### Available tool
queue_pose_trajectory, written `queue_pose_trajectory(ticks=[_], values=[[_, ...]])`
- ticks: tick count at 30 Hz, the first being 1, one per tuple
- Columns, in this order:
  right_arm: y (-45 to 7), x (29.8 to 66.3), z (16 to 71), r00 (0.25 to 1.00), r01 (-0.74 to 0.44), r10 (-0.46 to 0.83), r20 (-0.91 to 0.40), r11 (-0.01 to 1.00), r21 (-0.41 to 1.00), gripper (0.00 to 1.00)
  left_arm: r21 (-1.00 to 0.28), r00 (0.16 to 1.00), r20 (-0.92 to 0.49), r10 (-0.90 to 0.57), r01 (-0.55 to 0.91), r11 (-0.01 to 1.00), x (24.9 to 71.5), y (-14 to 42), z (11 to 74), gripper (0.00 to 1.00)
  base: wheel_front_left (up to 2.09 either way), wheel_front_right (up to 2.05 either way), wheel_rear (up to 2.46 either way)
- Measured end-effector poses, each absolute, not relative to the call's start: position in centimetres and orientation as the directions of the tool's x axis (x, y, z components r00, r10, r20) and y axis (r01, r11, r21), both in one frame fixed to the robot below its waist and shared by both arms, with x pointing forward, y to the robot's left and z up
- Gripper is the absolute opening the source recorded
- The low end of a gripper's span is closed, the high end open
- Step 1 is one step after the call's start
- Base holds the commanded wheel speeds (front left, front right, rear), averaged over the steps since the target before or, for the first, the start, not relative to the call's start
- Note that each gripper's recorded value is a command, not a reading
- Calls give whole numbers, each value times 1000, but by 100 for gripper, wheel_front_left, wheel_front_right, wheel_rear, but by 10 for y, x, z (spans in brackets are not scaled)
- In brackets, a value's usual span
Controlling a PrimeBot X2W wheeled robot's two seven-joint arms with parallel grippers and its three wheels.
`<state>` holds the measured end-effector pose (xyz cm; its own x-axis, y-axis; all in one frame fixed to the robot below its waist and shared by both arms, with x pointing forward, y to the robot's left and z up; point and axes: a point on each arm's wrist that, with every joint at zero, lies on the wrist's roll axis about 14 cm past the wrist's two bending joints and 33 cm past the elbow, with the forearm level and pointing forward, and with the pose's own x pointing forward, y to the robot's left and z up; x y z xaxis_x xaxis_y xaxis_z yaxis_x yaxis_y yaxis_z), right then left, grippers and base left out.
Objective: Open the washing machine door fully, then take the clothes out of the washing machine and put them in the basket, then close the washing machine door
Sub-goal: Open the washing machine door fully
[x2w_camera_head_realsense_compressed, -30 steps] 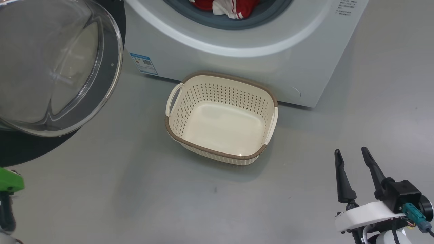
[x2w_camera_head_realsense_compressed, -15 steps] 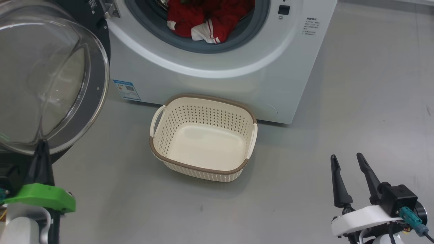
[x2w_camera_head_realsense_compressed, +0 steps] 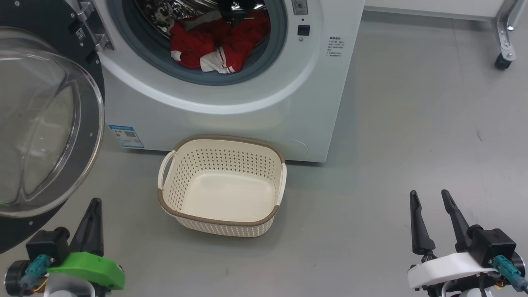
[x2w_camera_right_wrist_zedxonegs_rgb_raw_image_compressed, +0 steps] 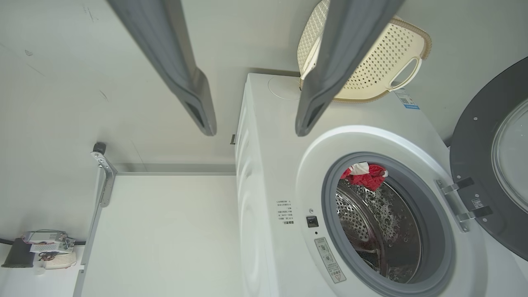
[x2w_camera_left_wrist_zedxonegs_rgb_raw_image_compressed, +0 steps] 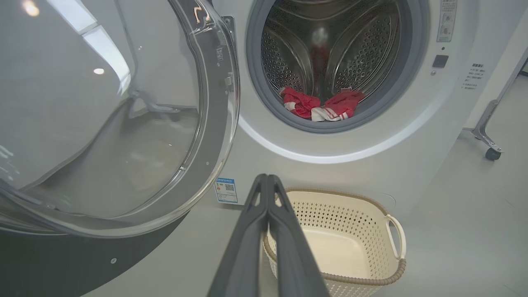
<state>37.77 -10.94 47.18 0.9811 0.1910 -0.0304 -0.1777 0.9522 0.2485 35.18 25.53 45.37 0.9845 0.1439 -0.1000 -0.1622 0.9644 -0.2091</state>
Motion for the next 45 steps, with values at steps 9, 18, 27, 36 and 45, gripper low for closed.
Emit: queue_pose_trajectory(ticks=[9,18,27,36,45], values=[[-130,366,476,991,-121,130,-21,962,244,100,-223,995,-85,57,-75,972,354,221,456,0,0,0,0],[-139,364,478,995,-93,99,-12,965,247,100,-238,1000,10,16,-13,971,364,202,484,22,0,0,0],[-141,364,481,996,-91,94,-3,965,246,100,-252,1000,5,5,-3,968,359,195,481,100,0,0,0],[-142,363,484,996,-90,92,5,965,247,100,-264,1000,7,0,2,964,355,192,482,100,0,0,0],[-142,360,484,996,-93,94,7,966,240,100,-267,1000,3,-6,6,964,349,190,480,100,0,0,0]])
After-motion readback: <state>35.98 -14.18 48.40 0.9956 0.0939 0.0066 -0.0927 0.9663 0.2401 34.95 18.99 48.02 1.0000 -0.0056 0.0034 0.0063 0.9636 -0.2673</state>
